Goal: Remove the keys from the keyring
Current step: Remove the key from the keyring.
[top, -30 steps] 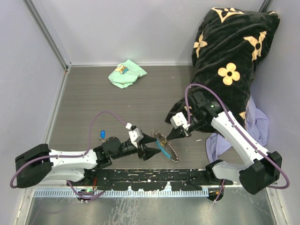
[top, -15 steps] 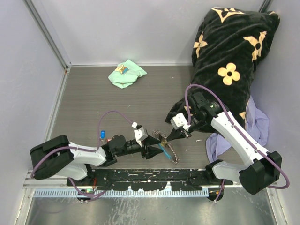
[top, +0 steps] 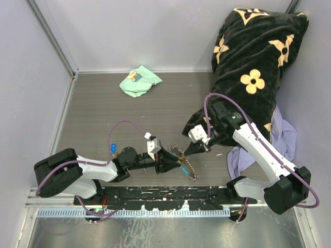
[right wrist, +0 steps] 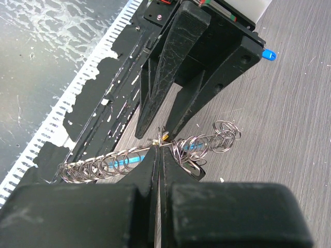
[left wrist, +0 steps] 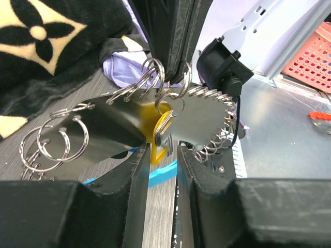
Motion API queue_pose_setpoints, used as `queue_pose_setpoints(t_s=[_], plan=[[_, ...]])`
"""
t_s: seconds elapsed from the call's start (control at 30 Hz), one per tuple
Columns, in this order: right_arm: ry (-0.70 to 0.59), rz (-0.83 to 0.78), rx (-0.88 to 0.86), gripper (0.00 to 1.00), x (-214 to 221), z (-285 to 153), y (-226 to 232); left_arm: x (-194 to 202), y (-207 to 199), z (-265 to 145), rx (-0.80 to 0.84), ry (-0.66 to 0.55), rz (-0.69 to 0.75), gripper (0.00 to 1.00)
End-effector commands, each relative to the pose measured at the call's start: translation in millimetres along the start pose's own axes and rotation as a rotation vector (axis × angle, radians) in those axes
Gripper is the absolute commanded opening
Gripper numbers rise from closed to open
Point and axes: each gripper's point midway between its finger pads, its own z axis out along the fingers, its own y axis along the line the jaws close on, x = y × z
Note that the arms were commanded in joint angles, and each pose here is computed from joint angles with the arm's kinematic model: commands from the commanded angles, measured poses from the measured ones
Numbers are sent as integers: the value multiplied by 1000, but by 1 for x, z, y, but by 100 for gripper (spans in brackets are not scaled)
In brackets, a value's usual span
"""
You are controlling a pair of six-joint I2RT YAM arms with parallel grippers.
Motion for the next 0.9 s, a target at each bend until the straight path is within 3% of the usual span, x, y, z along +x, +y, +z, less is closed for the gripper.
queue_pose_setpoints(t_s=[0.0, 0.17, 0.4, 0.63, 0.83, 0.87], plan=[[-67, -36, 2, 1, -16, 0, 1, -39, -15, 8, 74, -110, 34, 25], [-64, -36, 2, 1, -15, 1, 2, -43, -19, 11, 101, -128, 17, 20], [-64, -35, 3, 1, -14, 1, 2, -45, -21, 13, 113, -144, -7, 29], [-65, -38, 2, 1, -14, 1, 2, -43, -17, 17, 101, -131, -22, 27], [-62, -40, 3, 1, -14, 0, 3, -43, -10, 17, 51, -109, -24, 13], [-63, -38, 2, 1, -14, 1, 3, -41, -9, 17, 43, -96, -25, 6]])
